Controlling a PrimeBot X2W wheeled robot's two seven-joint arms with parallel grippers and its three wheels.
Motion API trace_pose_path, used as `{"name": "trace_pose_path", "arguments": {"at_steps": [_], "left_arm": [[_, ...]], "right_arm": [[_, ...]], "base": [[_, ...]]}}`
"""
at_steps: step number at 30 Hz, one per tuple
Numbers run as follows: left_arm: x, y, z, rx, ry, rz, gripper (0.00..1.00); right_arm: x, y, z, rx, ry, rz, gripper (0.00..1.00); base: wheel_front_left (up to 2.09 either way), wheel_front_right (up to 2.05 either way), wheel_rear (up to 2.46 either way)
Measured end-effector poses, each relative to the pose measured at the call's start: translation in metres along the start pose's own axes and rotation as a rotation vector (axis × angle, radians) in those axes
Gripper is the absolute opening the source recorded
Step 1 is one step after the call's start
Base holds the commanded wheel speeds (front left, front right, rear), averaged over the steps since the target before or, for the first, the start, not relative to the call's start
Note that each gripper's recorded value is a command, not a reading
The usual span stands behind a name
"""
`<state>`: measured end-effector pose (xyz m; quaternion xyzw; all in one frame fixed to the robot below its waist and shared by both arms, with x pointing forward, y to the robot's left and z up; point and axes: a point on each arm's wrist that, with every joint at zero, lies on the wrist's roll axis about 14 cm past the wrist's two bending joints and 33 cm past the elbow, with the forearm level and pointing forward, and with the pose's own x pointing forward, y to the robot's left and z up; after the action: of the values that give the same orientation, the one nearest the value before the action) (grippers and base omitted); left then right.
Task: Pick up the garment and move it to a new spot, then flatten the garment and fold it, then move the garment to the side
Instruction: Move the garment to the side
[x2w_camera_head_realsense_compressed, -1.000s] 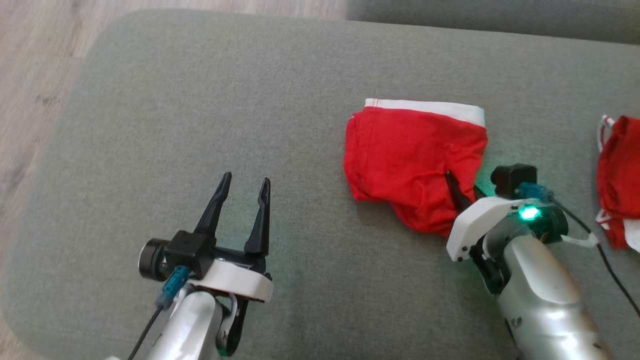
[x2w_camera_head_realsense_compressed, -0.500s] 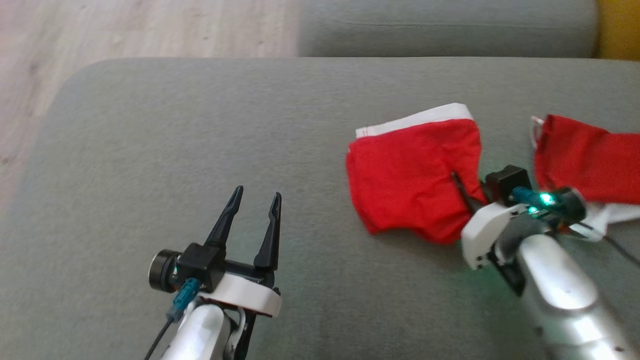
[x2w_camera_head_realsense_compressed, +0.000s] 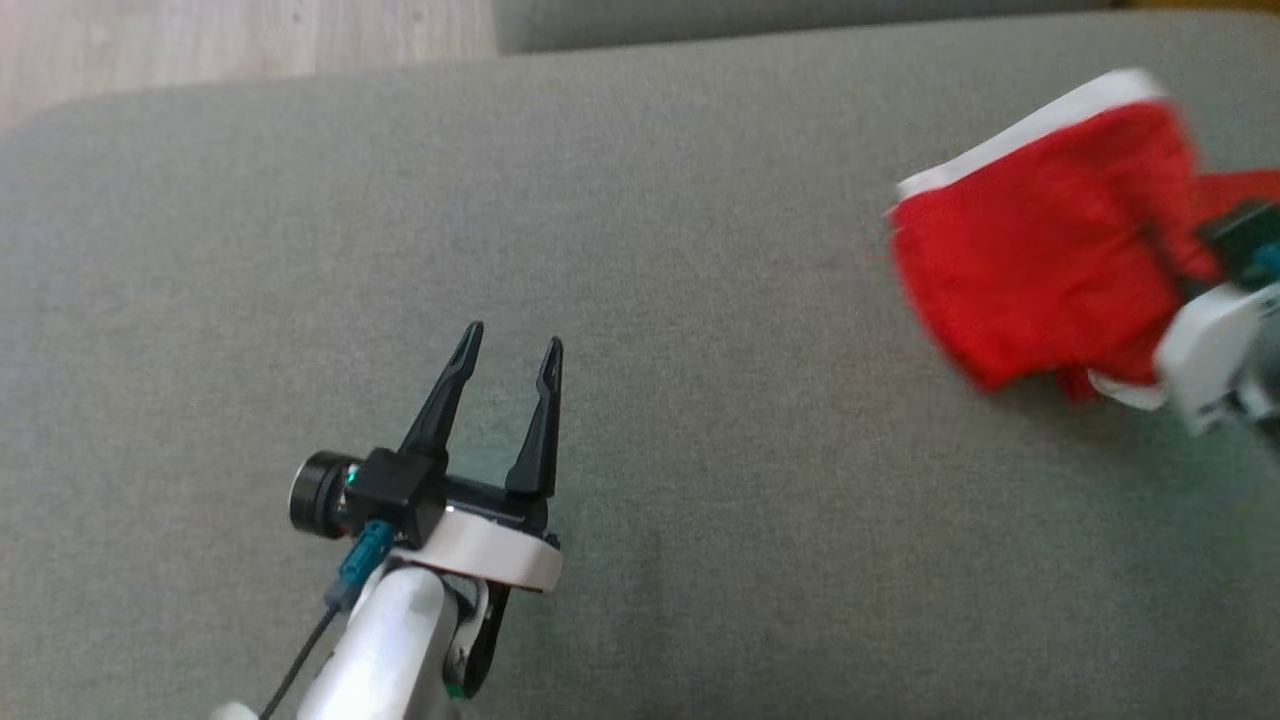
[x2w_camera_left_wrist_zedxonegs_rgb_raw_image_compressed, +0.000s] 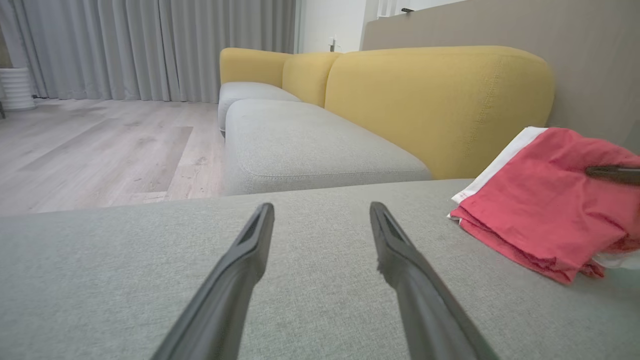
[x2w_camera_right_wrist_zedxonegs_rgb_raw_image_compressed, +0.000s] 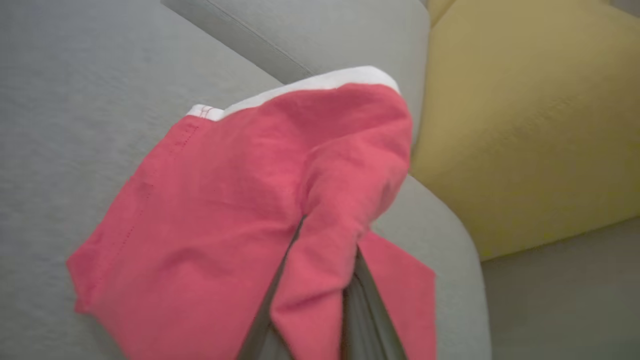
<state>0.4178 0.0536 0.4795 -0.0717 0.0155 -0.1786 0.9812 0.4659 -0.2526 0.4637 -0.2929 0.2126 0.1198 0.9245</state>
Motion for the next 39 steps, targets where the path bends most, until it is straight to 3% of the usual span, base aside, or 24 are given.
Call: {"name": "trace_pose_path", "arguments": {"at_steps": [12,24,25,26,34,39], "left_arm": [[0.014,0.011,-0.016,-0.015,0.036,0.008,1.00],[0.023,0.031,-0.019,0.007,0.038,0.039,1.00],[0.023,0.032,-0.018,0.007,0.037,0.042,1.00],[0.022,0.033,-0.017,0.007,0.035,0.047,1.00],[0.016,0.038,0.001,0.021,-0.008,0.069,1.00],[0.007,0.034,0.014,0.027,-0.038,0.071,1.00]], "right_arm": [[-0.004,-0.069,-0.063,-0.109,0.266,-0.080,0.00],[0.005,-0.089,-0.088,-0.105,0.356,-0.141,0.00],[0.005,-0.090,-0.087,-0.089,0.349,-0.149,0.56],[0.005,-0.091,-0.085,-0.076,0.341,-0.158,1.00],[-0.008,-0.085,-0.061,-0.052,0.261,-0.186,1.00],[-0.016,-0.082,-0.014,0.020,0.100,-0.222,1.00]], "base": [[0.00,0.00,0.00],[0.00,0.00,0.00],[0.00,0.00,0.00],[0.00,0.00,0.00],[0.00,0.00,0.00],[0.00,0.00,0.00]]}}
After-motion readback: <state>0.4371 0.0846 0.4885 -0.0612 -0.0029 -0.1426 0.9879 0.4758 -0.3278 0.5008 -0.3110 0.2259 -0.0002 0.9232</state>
